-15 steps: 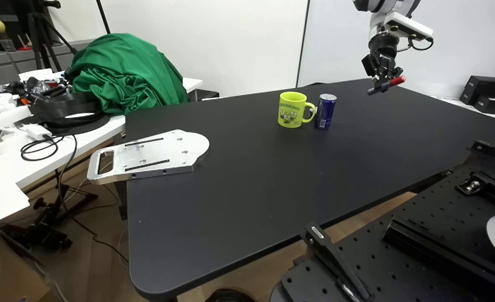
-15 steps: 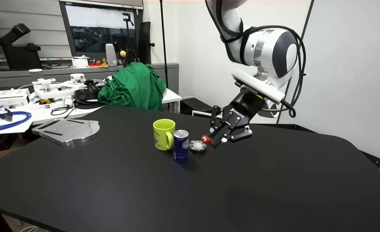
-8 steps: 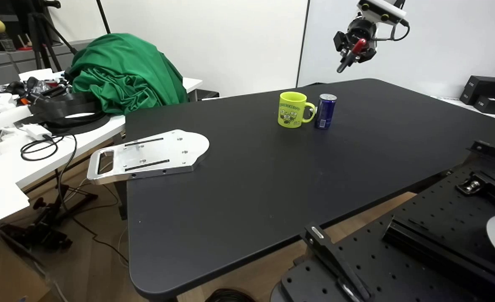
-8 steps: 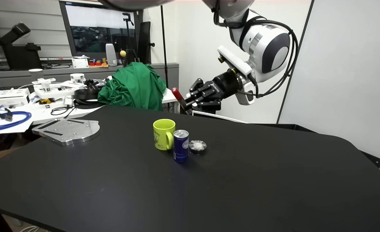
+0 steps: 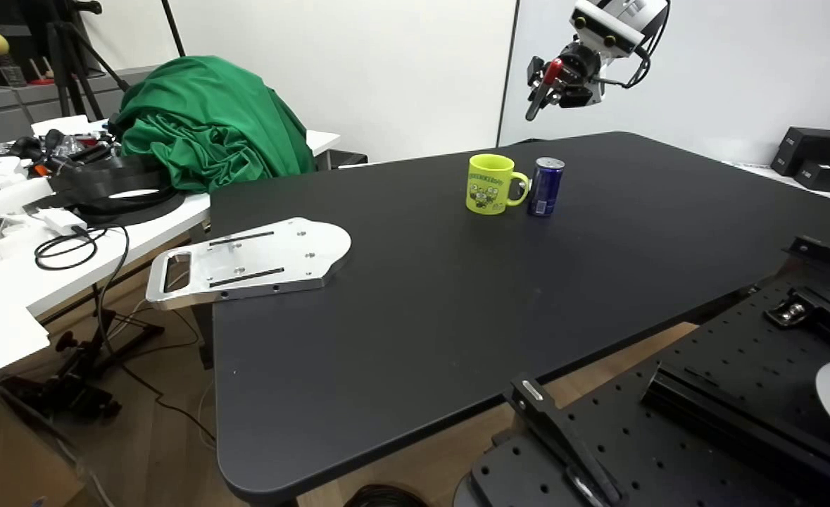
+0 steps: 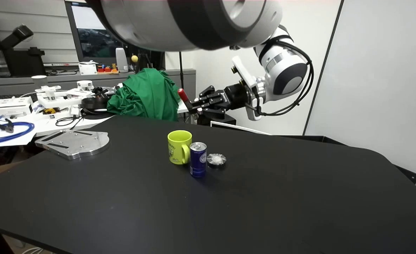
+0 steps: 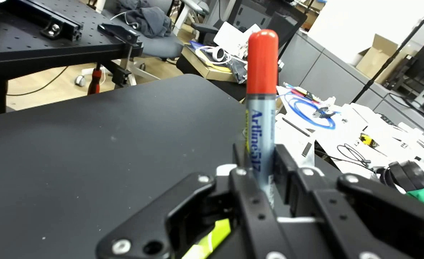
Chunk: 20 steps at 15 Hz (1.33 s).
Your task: Pick up the marker and put it in the cup
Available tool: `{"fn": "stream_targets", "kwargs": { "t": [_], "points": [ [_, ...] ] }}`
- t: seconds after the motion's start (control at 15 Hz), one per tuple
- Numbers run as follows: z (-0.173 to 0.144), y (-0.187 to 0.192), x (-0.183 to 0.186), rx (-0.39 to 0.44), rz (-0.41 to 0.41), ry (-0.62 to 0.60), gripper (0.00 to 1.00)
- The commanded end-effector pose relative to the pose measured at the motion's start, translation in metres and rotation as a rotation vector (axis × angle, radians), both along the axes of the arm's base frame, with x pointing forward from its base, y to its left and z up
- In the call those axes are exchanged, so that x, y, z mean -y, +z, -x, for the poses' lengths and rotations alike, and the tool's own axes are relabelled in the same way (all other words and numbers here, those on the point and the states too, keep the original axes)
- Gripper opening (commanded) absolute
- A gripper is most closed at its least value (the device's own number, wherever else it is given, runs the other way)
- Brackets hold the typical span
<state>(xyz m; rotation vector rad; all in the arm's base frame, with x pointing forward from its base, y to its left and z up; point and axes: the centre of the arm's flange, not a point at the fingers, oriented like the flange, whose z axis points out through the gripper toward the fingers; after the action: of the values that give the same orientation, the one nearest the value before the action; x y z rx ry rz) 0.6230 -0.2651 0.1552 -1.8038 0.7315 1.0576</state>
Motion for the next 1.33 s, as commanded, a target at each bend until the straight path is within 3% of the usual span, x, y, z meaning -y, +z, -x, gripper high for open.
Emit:
{"fn": "stream_targets", "kwargs": {
  "t": [0.0,0.6,1.0,1.27],
  "points": [
    [-0.039,-0.026,0.01,-0.035,-0.032,-0.024,0.05],
    [-0.046,-0.068,-0.006,0.015,-0.127,-0.085,0.05],
    [-0.048,-0.095,-0.005,-0.025,-0.128,-0.17,0.05],
    [-0.055,-0.093,-0.007,-0.034,-0.109,-0.205,0.05]
  ]
}}
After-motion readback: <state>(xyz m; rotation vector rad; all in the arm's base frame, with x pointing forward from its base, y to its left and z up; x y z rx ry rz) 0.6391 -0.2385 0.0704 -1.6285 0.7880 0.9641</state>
